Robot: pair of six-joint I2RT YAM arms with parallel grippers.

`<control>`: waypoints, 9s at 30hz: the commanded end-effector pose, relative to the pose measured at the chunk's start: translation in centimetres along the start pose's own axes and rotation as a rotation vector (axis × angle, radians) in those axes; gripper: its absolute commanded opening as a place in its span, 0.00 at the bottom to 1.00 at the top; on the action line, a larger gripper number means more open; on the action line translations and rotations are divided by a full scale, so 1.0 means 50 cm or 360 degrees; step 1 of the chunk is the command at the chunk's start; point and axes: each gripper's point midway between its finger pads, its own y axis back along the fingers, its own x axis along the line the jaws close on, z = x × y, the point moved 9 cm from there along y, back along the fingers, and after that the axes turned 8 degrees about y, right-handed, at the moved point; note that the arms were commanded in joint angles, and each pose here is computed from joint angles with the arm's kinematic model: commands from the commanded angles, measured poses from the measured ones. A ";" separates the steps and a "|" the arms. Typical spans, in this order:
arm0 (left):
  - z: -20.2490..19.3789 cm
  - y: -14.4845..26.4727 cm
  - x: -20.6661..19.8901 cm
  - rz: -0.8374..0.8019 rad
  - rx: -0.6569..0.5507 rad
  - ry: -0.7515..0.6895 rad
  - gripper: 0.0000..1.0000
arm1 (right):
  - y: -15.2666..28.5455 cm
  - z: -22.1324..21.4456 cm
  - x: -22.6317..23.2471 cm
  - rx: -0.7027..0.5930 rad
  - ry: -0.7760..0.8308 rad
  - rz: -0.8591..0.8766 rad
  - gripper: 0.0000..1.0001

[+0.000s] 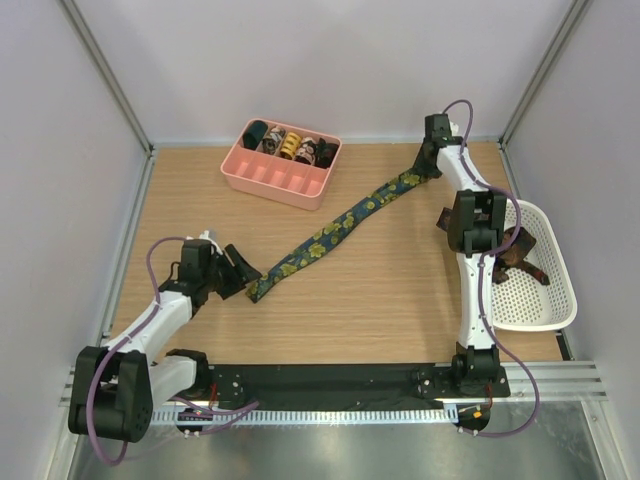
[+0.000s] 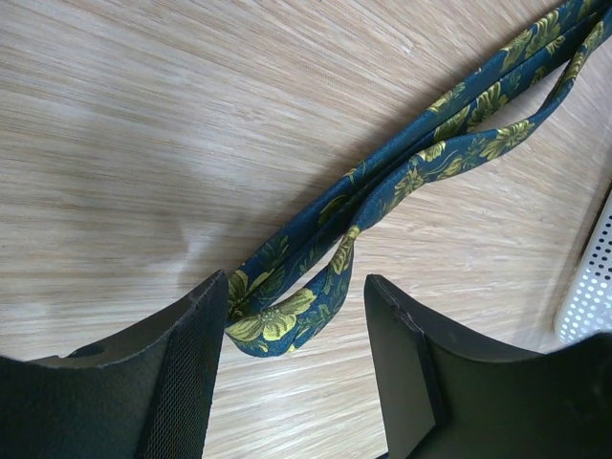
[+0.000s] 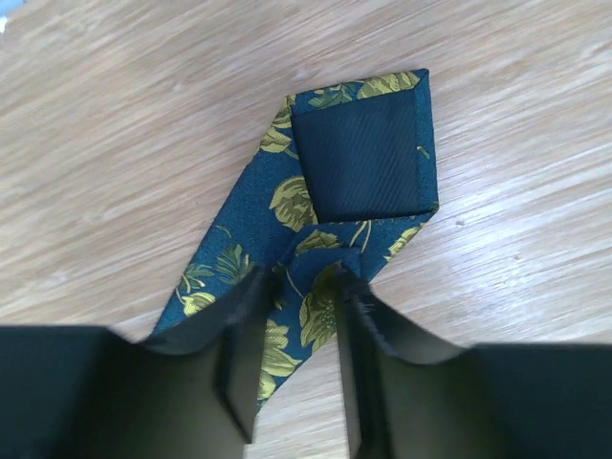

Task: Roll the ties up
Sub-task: Flatten the tie

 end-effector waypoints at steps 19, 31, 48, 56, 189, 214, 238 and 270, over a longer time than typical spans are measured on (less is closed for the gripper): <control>0.018 0.008 -0.016 -0.0022 -0.0047 -0.0068 0.60 | 0.090 0.088 -0.010 -0.0235 -0.0019 -0.0016 0.02; 0.019 0.008 -0.019 -0.0001 -0.0047 -0.0128 0.60 | 0.106 0.120 -0.011 -0.0325 -0.0032 -0.0029 0.04; 0.008 -0.002 -0.026 0.0059 -0.0026 -0.0233 0.61 | 0.018 0.102 -0.029 -0.0299 -0.0033 -0.0070 0.15; 0.007 0.002 -0.052 0.0085 -0.0037 -0.0299 0.61 | 0.055 0.106 -0.032 -0.0291 -0.0031 -0.0057 0.62; -0.162 -0.080 -0.177 -0.0706 0.0066 -0.1783 0.57 | 0.525 -0.594 0.354 0.0570 0.0782 0.2108 0.02; -0.179 -0.107 -0.157 -0.0430 0.0190 -0.1833 0.48 | 0.447 -0.615 0.327 0.0658 0.0535 0.2046 0.09; -0.186 -0.108 -0.171 -0.0328 0.0237 -0.1828 0.51 | 0.458 -0.582 0.316 0.0587 0.0673 0.1787 0.01; -0.172 -0.101 -0.210 -0.0500 0.0109 -0.1912 0.64 | 0.504 -0.552 0.305 0.0554 0.0458 0.2167 0.01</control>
